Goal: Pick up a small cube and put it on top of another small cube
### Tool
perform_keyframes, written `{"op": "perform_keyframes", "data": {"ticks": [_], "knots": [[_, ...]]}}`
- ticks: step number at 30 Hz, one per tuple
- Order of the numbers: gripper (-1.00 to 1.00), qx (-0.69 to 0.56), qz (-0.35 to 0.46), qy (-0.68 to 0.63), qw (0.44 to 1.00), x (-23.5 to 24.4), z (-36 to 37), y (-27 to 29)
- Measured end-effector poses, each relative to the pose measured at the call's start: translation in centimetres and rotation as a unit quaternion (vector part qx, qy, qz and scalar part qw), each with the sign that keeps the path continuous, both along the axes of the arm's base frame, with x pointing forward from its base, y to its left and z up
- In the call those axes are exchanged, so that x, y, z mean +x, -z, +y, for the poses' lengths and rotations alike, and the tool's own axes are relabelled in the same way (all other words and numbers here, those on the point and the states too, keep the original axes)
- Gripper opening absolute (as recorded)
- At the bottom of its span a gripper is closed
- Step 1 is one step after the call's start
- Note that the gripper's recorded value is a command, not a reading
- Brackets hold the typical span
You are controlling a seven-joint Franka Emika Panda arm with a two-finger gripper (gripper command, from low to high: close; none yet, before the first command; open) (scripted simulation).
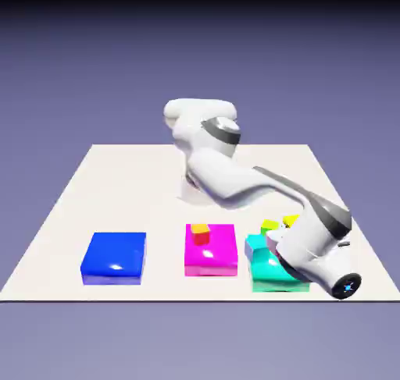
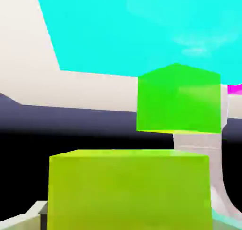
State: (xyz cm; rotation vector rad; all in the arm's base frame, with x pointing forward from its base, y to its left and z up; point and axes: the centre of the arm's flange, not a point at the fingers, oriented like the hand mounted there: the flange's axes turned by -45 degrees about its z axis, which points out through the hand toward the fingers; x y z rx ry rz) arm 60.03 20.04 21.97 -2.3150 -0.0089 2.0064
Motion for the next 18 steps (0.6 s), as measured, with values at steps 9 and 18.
{"op": "perform_keyframes", "data": {"ticks": [9, 18], "knots": [[-1.0, -0.03, 0.011, 0.065, 0.997, 0.5, -6.5, 2.6], [1.0, -0.03, 0.012, 0.064, 0.997, -2.9, -6.0, 4.2]]}}
